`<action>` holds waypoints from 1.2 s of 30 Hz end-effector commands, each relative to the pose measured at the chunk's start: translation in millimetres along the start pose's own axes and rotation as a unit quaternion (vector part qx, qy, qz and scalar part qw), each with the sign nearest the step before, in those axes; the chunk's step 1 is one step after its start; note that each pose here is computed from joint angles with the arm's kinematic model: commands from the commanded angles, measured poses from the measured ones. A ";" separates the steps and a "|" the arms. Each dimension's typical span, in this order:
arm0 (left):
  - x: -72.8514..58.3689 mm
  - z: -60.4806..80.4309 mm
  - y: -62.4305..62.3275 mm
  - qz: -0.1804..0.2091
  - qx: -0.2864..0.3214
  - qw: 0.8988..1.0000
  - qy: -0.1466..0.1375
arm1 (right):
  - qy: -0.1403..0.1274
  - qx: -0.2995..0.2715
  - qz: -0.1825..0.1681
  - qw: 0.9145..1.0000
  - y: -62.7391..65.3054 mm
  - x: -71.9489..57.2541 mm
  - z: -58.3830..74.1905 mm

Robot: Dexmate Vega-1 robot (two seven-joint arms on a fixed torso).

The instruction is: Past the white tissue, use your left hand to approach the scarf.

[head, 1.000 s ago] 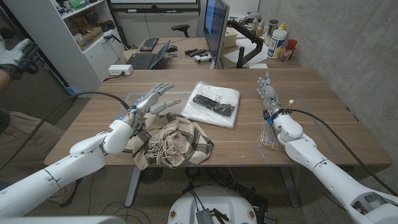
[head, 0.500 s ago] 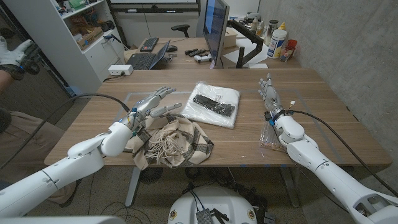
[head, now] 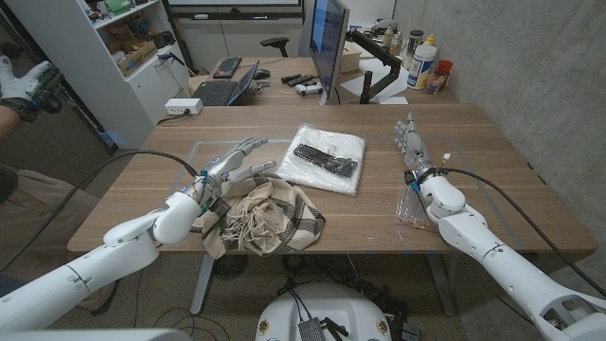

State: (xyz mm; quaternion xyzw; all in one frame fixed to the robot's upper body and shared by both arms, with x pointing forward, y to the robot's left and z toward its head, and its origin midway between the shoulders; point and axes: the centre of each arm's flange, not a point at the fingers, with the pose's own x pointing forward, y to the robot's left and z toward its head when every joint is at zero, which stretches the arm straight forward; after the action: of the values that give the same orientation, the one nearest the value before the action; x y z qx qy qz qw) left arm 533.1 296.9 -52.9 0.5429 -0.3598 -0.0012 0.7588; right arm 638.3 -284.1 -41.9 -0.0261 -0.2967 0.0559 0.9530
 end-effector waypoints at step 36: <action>-8.4 -1.3 -19.0 -0.015 -0.028 0.999 -0.022 | 0.012 -0.014 0.005 1.000 -8.3 6.0 4.1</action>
State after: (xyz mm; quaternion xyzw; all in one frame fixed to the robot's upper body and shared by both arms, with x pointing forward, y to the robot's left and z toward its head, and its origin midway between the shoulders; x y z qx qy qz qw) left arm 535.1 295.8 -67.4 0.5214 -0.3724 -0.0234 0.7674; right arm 641.7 -288.1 -36.2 -0.0380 -0.2868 0.0586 0.9555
